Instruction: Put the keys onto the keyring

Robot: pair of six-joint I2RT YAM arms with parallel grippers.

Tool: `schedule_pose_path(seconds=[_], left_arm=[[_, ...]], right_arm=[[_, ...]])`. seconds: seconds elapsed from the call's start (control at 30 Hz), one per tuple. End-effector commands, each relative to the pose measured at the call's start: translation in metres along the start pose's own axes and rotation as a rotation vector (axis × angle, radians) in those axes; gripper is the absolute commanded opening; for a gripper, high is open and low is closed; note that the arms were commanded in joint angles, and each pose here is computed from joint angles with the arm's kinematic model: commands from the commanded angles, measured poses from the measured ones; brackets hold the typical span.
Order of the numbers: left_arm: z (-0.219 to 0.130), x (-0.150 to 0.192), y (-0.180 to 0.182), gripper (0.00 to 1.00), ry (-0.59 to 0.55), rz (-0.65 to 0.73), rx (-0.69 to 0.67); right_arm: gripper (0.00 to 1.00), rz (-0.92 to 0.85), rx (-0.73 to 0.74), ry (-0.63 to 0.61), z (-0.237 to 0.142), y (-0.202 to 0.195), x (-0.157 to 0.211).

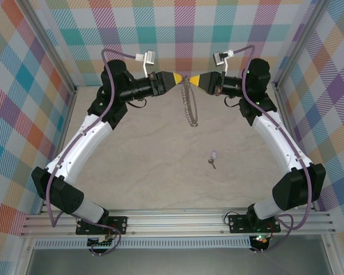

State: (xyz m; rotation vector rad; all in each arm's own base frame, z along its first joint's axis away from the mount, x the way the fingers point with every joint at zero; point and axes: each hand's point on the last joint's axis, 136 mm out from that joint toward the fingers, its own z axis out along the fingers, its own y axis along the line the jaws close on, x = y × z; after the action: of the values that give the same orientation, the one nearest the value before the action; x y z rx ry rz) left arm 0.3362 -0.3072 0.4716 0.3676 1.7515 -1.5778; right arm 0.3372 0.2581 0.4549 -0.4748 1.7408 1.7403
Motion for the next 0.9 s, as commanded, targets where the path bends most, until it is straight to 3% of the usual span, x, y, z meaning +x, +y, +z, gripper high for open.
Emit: schedule_pose_path(seconds=[0.0,0.87], left_arm=[[0.002,-0.004,-0.021,0.33,0.01,0.031,0.073],[0.02,0.0,-0.023,0.31,0.041,0.032,0.108]], right_arm=[[0.0,-0.044,-0.05,-0.001,-0.001,0.013,-0.004],[0.0,-0.038,-0.078,0.014,-0.001,0.018,-0.004]])
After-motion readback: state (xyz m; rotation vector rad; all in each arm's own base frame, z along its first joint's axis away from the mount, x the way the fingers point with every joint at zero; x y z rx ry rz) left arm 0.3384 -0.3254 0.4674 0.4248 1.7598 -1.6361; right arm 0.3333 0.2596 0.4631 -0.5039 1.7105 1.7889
